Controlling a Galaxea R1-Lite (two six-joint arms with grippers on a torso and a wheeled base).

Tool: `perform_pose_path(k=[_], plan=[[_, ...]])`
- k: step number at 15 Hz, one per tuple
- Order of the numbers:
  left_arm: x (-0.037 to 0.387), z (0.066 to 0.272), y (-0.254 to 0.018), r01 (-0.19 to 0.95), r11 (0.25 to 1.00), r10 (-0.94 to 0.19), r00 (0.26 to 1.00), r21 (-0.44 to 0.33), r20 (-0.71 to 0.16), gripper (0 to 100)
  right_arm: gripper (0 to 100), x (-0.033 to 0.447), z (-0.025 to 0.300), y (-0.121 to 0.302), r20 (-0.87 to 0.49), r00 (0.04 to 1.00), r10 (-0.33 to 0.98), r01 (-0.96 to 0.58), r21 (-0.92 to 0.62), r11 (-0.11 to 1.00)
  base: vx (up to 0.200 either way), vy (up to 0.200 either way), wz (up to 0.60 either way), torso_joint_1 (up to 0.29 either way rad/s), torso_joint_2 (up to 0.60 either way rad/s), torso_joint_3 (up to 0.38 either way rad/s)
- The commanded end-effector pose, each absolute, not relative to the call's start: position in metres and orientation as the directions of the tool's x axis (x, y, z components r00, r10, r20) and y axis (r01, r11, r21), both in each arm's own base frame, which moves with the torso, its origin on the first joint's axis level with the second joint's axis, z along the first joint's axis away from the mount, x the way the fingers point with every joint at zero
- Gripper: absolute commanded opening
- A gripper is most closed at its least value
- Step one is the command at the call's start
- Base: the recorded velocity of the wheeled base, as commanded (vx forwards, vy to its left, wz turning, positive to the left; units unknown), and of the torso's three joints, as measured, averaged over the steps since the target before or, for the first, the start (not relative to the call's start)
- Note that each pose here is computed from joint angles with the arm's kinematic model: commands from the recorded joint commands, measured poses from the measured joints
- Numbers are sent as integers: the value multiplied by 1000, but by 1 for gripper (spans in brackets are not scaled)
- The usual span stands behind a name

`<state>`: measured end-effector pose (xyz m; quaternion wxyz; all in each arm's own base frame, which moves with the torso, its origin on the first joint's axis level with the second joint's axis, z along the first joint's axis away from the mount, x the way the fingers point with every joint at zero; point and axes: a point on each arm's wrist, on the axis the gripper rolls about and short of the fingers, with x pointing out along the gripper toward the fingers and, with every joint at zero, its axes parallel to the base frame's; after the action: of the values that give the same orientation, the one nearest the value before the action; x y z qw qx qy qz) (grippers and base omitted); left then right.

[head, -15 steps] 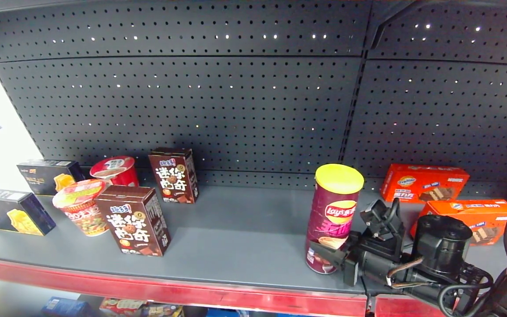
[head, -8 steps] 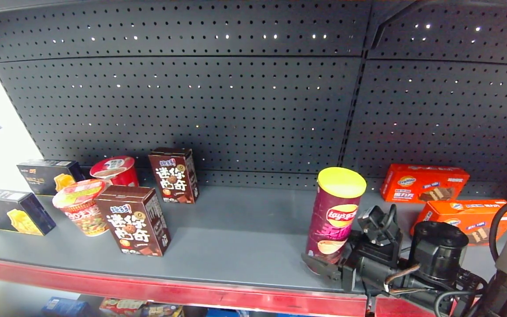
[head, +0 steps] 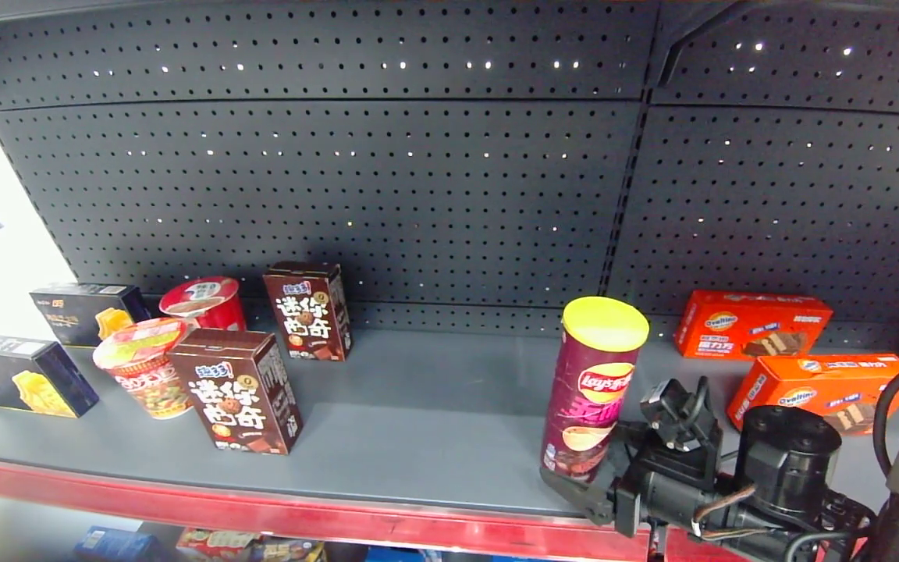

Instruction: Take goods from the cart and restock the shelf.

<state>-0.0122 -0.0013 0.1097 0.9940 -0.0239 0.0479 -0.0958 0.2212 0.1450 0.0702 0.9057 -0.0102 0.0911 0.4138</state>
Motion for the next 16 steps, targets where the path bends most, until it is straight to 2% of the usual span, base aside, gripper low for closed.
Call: perform_pose_path(k=[1,9,11,13,14,16], plan=[[-18,107,-1,187,981,-190,979,-55,-69,0,100,216,70,141,-185,644,743,-747,59,662,0,0,0,0,0,0],[-23,102,0,179,982,-183,980,-56,-78,0,100,155,112,103,-72,666,743,-743,23,669,0,0,0,0,0,0],[-24,106,0,180,982,-183,981,-55,-61,0,100,148,127,86,-16,753,658,-658,-10,753,0,0,0,0,0,0],[-27,116,0,183,982,-185,982,-52,-26,0,100,147,130,76,-23,819,573,-574,-42,818,0,0,0,0,0,0],[-29,139,0,191,981,-191,982,-46,12,0,100,142,135,69,-23,881,473,-473,-57,879,0,0,0,0,0,0],[-27,172,0,198,979,-197,980,-44,37,0,100,136,143,63,-8,917,398,-398,-58,916,0,0,0,0,0,0]])
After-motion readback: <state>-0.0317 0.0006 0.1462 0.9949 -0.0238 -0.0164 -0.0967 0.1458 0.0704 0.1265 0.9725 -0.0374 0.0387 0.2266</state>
